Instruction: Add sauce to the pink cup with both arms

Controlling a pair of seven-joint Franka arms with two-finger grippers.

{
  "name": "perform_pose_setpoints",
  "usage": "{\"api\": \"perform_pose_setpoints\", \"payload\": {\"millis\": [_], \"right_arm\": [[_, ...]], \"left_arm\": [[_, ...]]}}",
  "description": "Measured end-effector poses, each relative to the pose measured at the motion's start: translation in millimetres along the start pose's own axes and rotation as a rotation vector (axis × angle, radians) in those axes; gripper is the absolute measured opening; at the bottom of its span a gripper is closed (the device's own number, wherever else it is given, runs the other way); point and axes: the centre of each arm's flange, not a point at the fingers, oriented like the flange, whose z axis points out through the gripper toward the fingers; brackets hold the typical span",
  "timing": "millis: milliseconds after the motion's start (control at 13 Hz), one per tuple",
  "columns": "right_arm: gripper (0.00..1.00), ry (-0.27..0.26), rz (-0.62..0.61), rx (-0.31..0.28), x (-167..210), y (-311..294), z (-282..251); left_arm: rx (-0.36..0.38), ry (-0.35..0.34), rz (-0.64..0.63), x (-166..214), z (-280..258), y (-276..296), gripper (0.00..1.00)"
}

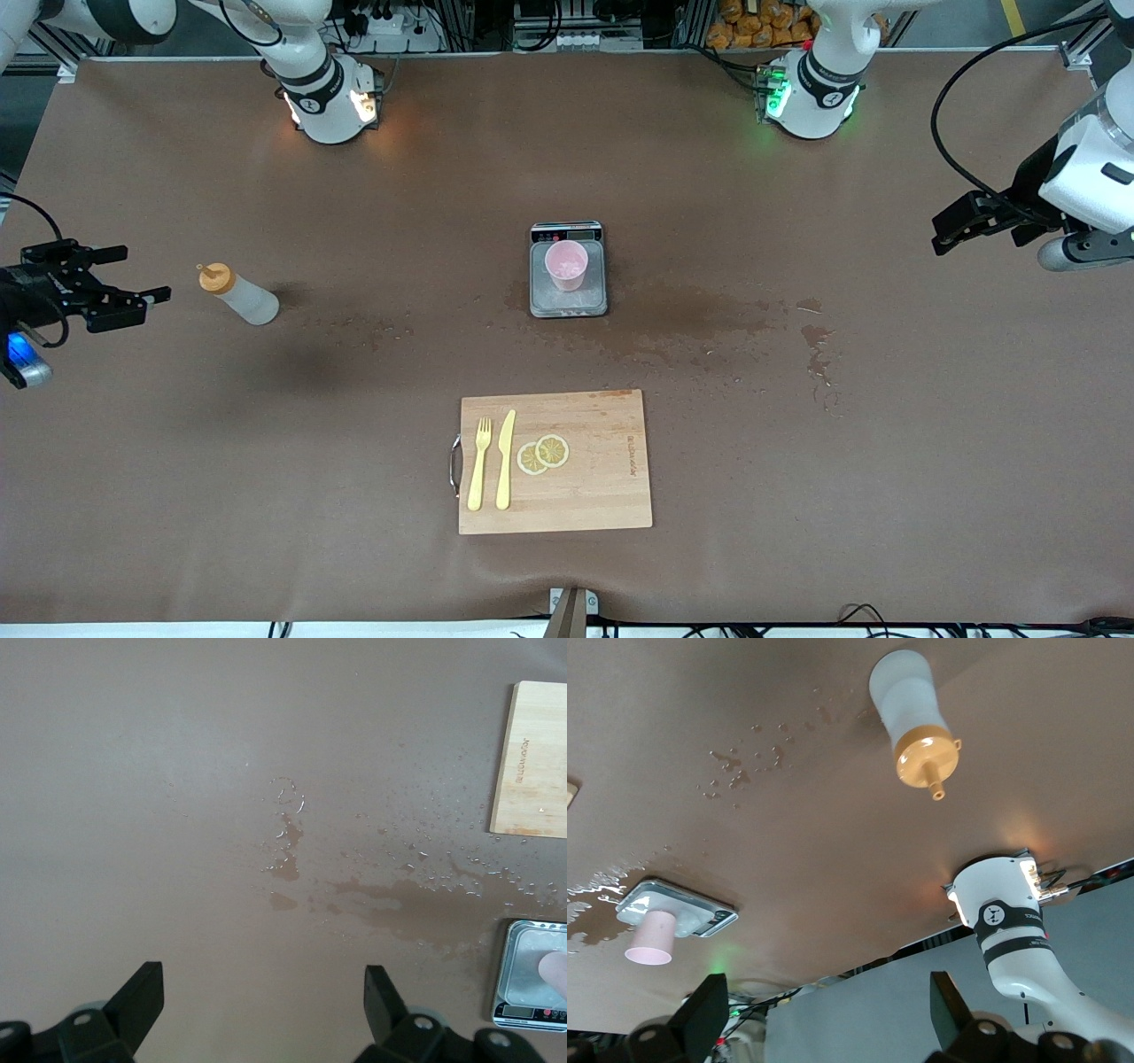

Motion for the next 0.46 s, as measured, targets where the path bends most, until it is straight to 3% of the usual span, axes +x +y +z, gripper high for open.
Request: {"api": "perform_pose_setpoints", "payload": {"millis": [154,463], "right_arm": [[1.00,0.077,-0.034,-0.018,-26,-23,-6],[1.00,0.205,-0.086,0.016,-71,-41,-28]], "left_arm": [[0.000,0.000,-0.001,0,0,0,1.00],[0.000,0.000,-0.001,0,0,-1,1.00]]}}
